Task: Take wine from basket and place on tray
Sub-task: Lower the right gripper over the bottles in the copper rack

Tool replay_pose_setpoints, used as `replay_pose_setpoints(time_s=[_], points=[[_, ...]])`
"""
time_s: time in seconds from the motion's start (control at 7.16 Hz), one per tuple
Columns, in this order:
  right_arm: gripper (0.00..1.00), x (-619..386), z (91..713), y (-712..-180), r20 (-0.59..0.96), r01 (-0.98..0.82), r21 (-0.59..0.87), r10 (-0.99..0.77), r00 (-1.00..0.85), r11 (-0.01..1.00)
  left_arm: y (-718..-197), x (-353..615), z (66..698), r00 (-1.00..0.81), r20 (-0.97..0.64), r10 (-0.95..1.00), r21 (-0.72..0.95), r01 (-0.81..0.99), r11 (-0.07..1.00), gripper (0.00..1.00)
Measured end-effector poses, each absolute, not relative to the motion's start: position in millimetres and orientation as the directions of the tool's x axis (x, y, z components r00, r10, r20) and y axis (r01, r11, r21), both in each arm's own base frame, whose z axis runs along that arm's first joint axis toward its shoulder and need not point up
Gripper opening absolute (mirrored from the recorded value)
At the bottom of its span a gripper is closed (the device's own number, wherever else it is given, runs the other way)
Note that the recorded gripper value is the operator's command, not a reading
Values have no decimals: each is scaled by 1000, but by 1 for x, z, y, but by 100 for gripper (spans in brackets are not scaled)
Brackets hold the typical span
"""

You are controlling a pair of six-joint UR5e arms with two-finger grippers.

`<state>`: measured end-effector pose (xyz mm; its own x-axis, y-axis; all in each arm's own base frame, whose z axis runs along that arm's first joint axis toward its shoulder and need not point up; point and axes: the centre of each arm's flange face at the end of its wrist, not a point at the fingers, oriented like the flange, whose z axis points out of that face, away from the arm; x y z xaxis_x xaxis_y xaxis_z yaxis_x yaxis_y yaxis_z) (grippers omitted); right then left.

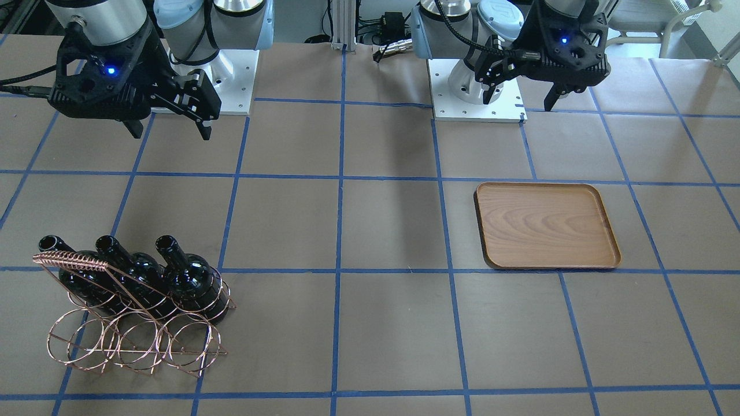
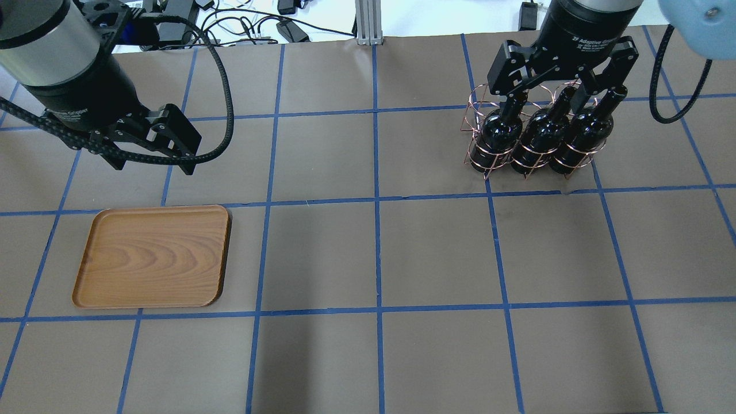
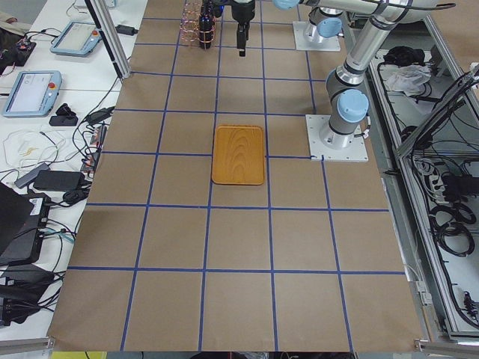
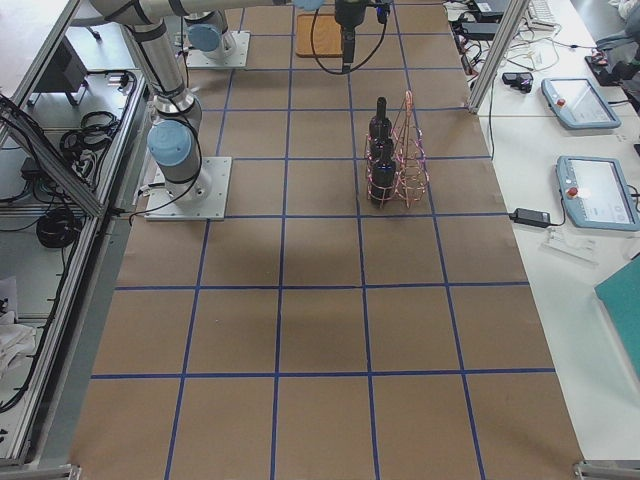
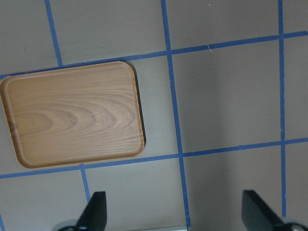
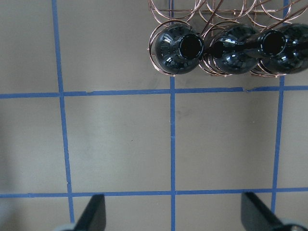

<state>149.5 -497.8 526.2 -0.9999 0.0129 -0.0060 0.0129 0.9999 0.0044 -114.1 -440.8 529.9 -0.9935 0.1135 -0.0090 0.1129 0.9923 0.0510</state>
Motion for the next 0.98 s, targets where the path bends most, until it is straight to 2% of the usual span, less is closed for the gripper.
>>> replay_pose_setpoints(time_s=[0.98], points=[[100,148,521,-498,5,9,12,9,-1000,1000,-440,-114,529,-993,-12,114,59,113,992,100]])
